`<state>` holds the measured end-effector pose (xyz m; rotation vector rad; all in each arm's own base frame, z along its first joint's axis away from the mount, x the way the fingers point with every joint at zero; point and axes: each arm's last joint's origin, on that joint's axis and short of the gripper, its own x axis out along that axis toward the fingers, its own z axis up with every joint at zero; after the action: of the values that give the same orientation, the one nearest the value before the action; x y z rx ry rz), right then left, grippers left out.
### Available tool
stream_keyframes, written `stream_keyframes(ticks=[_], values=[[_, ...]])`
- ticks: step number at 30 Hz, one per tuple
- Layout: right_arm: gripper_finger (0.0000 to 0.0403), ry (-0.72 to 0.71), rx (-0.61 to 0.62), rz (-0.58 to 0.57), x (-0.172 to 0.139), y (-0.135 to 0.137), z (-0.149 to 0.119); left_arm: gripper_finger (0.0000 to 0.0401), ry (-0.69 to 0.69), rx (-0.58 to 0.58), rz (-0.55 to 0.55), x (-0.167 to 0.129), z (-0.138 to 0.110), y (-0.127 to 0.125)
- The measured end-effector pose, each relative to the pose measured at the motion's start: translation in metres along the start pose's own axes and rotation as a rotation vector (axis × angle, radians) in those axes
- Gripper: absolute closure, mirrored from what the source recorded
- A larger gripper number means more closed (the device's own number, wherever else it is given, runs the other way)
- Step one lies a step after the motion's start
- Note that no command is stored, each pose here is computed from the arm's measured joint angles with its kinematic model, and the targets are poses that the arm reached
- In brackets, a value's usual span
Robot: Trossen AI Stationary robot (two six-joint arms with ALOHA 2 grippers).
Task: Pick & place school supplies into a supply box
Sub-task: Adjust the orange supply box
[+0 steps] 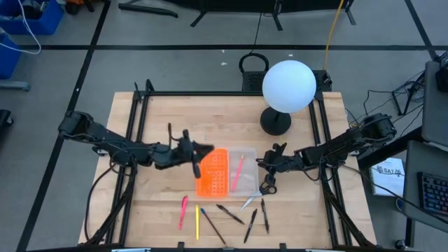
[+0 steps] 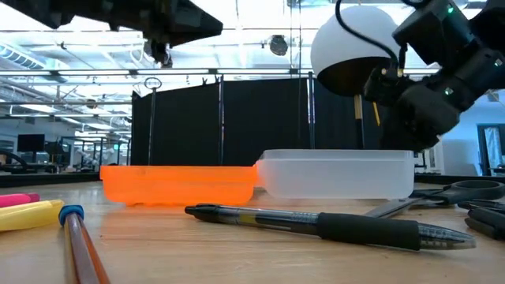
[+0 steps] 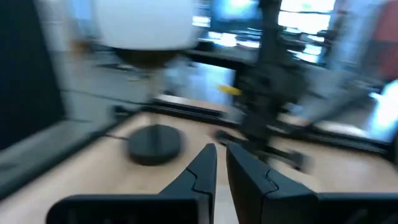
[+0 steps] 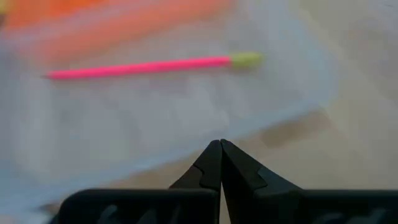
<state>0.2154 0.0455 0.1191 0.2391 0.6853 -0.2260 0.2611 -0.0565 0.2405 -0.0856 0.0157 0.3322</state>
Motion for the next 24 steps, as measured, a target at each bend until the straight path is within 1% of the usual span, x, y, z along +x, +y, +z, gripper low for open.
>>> stream_keyframes(ticks=[2,5,8,11,14,18,21,24], values=[[0.0403,-0.013,-0.002,0.016,0.001,0.001,0.001,0.0356,-0.024,0.010,0.087,0.002,0.013,0.002],[0.0403,0.012,-0.012,-0.002,0.002,0.000,-0.002,0.0364,-0.072,-0.018,0.200,0.002,0.029,0.007],[0.0403,0.008,-0.011,-0.001,0.002,0.000,-0.002,0.0369,-0.137,-0.068,0.267,0.003,0.049,0.009],[0.0403,0.007,-0.006,-0.009,0.003,-0.002,-0.001,0.0367,-0.205,-0.128,0.307,0.004,0.074,0.007],[0.0403,-0.020,0.010,-0.011,0.005,-0.004,0.003,0.0359,-0.255,-0.171,0.316,0.004,0.095,0.003],[0.0403,-0.021,0.023,-0.028,0.012,-0.008,0.002,0.0347,-0.311,-0.230,0.305,0.003,0.120,0.000],[0.0403,-0.002,0.030,-0.036,0.018,-0.012,-0.001,0.0339,-0.320,-0.228,0.298,0.005,0.127,-0.003],[0.0403,0.006,0.044,-0.041,0.024,-0.015,-0.002,0.0335,-0.305,-0.180,0.270,0.007,0.125,-0.008]])
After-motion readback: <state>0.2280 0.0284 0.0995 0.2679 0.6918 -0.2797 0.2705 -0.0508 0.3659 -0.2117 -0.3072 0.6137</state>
